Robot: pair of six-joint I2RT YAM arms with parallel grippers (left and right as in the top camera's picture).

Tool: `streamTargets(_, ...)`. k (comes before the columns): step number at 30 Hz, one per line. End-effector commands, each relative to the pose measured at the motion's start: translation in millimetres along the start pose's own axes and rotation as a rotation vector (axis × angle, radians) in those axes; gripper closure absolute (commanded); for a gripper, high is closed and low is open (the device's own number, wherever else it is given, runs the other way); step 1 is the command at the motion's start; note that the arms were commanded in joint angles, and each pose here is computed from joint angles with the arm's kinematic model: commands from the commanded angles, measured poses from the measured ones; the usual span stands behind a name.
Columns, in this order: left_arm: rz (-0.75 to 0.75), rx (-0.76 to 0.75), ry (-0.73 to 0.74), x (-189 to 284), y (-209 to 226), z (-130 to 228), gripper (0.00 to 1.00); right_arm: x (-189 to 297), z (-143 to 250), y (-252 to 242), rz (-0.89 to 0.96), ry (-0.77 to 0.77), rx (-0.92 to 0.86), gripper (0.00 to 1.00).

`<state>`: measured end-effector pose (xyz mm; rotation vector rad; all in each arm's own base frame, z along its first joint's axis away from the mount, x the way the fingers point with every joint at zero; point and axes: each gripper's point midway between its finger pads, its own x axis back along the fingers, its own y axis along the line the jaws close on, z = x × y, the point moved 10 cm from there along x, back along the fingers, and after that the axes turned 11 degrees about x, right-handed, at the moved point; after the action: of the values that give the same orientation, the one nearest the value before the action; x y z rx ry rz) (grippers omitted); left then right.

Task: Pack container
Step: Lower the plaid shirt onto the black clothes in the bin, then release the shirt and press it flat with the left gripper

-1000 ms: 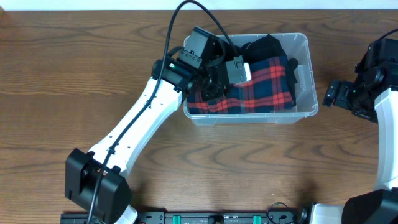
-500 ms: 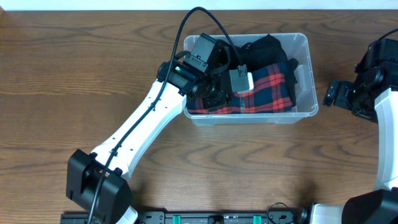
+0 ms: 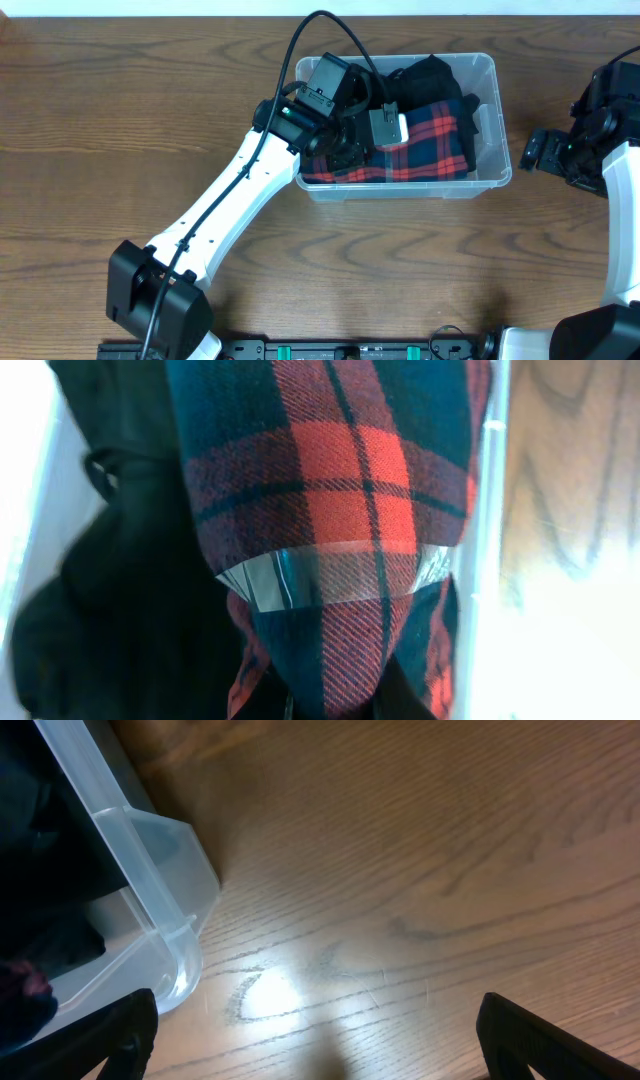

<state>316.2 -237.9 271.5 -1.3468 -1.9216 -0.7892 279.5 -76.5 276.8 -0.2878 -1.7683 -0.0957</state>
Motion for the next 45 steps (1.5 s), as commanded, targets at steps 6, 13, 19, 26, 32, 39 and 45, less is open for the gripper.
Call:
streamTargets(6,-0.071,-0.043,-0.121,7.9,7.7,-21.0,0.94,5.2,-0.3,-0.6,0.013,-0.018,-0.009,0.01)
streamTargets(13,-0.050,-0.031,-0.092,-11.3,11.8,-15.3,0.94,5.2,-0.3,-0.6,0.013,-0.018,-0.009,0.01)
streamTargets(19,-0.105,-0.034,-0.085,-20.3,21.0,-15.0,0.88,5.2,-0.3,-0.7,0.013,-0.018,-0.009,0.01)
streamTargets(26,-0.372,0.058,-0.140,-12.4,46.9,-29.2,0.11,5.2,-0.3,-0.6,0.013,-0.018,-0.009,0.01)
streamTargets(32,-0.390,0.113,-0.193,-10.1,50.1,-34.9,0.01,5.2,-0.3,-0.6,0.013,-0.018,-0.009,0.01)
streamTargets(39,-0.392,0.200,-0.233,-8.9,51.7,-38.0,0.42,5.2,-0.3,-0.6,0.013,-0.018,-0.009,0.01)
streamTargets(45,-0.383,0.223,-0.252,-11.6,52.7,-39.2,0.90,5.2,-0.3,-0.6,0.013,-0.018,-0.009,0.01)
